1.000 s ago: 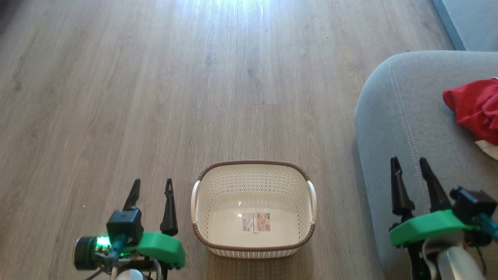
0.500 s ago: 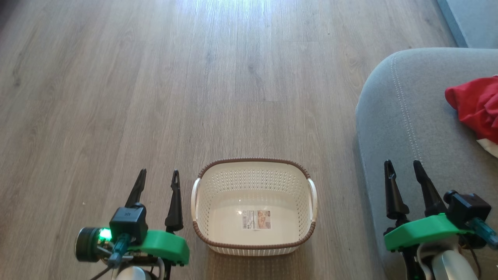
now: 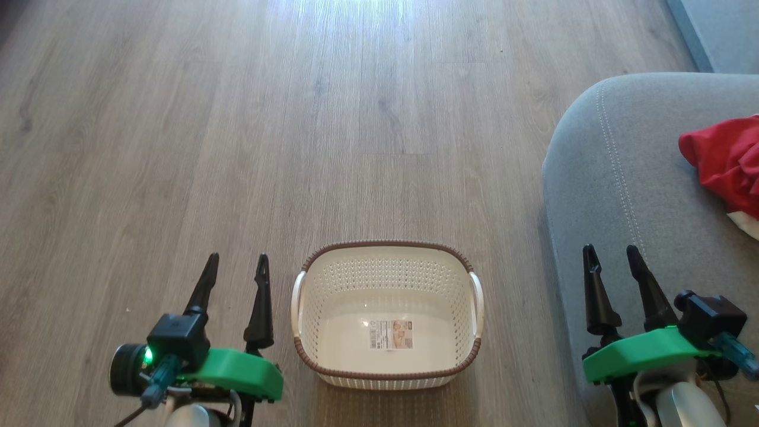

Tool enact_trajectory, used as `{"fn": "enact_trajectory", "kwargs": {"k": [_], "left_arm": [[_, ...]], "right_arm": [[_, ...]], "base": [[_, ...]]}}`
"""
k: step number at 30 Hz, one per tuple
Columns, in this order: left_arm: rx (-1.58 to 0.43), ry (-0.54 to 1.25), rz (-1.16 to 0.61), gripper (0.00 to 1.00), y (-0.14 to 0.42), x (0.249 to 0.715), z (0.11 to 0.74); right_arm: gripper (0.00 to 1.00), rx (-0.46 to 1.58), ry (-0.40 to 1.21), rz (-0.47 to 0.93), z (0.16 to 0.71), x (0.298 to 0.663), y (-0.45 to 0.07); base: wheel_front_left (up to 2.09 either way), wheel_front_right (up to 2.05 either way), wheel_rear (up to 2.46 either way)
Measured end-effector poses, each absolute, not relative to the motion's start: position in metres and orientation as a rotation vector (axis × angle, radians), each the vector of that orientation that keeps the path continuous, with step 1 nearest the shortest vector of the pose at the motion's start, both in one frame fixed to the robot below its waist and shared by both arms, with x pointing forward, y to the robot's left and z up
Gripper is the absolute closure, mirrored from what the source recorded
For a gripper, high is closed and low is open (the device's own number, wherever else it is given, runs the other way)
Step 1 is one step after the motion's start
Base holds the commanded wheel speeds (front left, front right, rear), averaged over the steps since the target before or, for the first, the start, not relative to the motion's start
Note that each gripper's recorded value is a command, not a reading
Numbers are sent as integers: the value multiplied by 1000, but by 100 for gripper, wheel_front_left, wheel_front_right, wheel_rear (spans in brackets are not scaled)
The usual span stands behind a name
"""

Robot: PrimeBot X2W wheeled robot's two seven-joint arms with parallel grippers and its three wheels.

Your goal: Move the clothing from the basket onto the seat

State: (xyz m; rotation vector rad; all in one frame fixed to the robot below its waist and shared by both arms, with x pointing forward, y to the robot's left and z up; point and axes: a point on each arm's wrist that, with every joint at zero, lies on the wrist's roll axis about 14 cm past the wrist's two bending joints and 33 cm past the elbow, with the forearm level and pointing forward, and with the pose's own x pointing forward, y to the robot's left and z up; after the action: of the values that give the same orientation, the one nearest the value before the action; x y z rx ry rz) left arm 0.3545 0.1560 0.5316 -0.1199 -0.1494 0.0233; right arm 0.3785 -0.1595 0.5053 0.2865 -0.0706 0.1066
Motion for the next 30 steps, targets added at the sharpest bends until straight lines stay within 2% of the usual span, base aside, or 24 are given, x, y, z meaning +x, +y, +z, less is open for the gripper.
{"fn": "enact_trajectory", "kwargs": {"k": [17,18,25,30], "left_arm": [[-167,-139,5,0,157,351,528],[-167,-139,5,100,157,351,528],[-160,36,24,100,158,331,472],[-218,60,39,100,160,329,467]], "right_arm": [[0,295,-58,112,502,378,-157],[100,295,-58,112,502,378,-157],[100,295,111,77,448,354,-161],[100,344,129,57,444,351,-164]], "base": [[0,0,0],[0,0,0],[0,0,0],[0,0,0]]}}
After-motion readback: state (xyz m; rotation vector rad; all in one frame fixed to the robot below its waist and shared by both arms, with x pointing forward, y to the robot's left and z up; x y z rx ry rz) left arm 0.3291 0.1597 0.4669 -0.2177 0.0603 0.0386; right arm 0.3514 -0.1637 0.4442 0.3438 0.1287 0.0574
